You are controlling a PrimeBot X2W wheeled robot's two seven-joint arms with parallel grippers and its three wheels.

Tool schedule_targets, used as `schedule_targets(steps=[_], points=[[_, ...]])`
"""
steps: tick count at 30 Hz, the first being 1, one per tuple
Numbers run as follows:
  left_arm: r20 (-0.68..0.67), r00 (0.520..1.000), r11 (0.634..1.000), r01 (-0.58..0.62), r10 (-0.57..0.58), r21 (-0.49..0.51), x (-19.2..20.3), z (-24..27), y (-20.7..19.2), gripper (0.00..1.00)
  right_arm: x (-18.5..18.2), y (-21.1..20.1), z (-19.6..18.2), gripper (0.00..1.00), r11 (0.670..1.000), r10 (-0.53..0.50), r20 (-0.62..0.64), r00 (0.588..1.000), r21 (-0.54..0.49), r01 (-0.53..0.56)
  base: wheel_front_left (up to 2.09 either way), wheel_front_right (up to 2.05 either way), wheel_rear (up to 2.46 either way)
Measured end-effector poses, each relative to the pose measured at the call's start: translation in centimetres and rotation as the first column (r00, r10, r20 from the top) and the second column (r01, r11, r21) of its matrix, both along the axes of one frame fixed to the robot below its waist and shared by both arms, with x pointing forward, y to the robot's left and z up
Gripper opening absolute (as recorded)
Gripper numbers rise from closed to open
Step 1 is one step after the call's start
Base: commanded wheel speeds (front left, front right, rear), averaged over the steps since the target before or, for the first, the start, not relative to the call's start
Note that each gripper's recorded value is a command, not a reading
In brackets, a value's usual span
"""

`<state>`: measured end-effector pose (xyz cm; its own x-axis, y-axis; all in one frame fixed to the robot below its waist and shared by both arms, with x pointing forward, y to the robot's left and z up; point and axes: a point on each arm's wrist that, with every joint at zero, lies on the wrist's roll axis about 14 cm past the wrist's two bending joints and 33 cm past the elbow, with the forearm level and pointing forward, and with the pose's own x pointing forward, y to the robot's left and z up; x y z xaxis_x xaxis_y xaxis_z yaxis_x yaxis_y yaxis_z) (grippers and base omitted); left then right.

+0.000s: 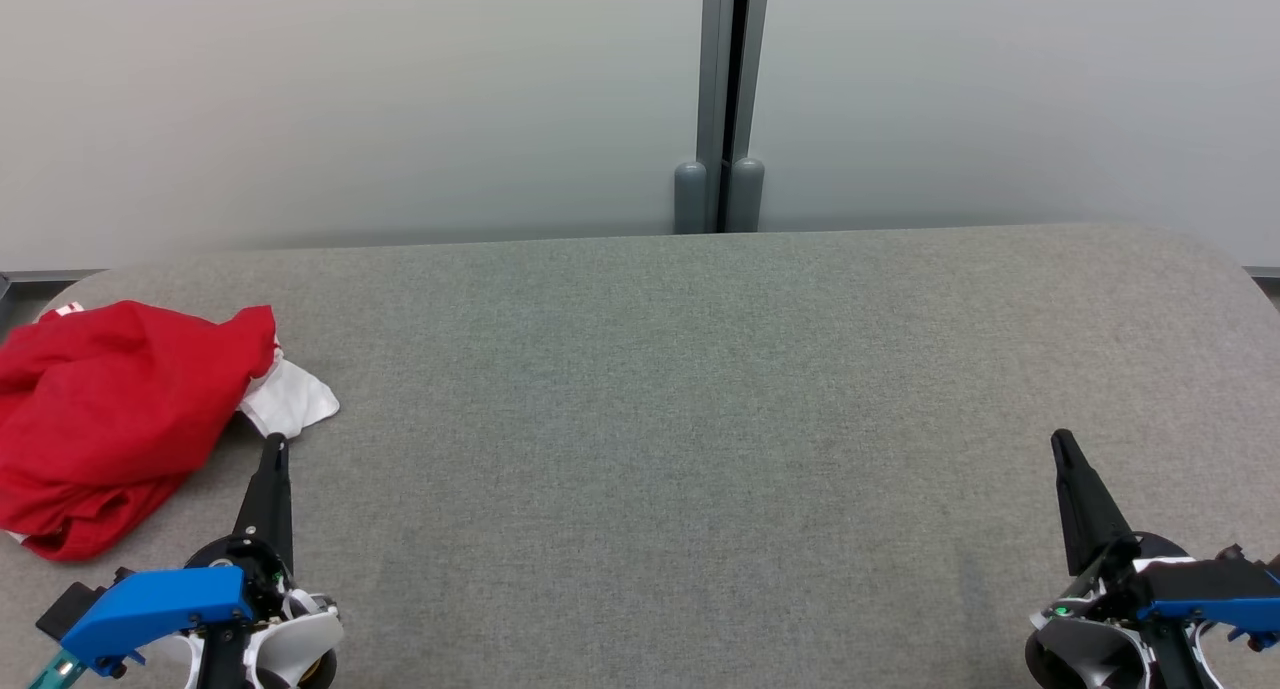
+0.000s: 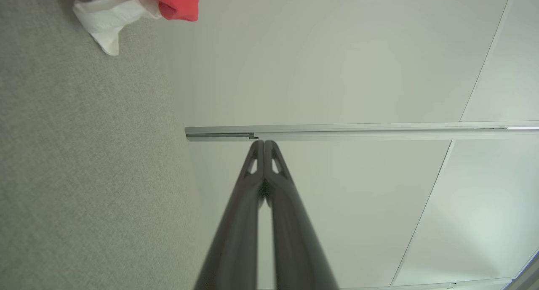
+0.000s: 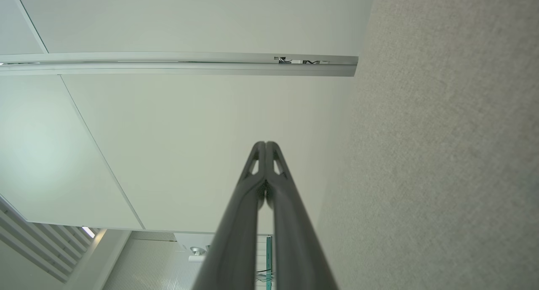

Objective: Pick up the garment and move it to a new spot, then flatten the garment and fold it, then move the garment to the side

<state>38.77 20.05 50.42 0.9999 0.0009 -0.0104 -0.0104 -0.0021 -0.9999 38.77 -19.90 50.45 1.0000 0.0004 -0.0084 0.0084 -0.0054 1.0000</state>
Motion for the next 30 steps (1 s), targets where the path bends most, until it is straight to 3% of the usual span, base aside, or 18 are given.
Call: schedule_targets(steps=[5,6,11,16,30], points=[[0.000,1.000,1.000,0.000,0.000,0.000,0.0,0.0,0.0,0.00,0.0,0.0,0.0,0.00,1.000,0.000,0.000,1.000,0.000,0.000,0.00,0.00,0.00],[-0.001,1.000,1.000,0.000,0.000,0.000,0.0,0.0,0.0,1.00,0.0,0.0,0.0,1.00,1.000,0.000,0.000,1.000,0.000,0.000,0.00,0.00,0.00],[-0.084,0.996,1.000,-0.010,0.009,-0.006,-1.4,-2.8,0.1,1.00,-1.1,0.2,-2.6,1.00,1.000,0.000,-0.079,0.997,0.011,0.001,0.00,0.00,0.00],[-0.091,0.996,0.999,-0.023,0.026,0.028,-1.4,-3.0,0.2,1.00,-1.2,0.2,-2.8,1.00,1.000,-0.013,-0.086,0.996,-0.019,0.012,0.00,0.00,0.00],[-0.088,0.995,0.966,-0.019,0.043,0.256,-1.2,-2.6,0.1,1.00,-1.0,0.5,-2.3,1.00,0.976,-0.026,-0.073,0.997,-0.216,0.009,0.00,0.00,0.00]])
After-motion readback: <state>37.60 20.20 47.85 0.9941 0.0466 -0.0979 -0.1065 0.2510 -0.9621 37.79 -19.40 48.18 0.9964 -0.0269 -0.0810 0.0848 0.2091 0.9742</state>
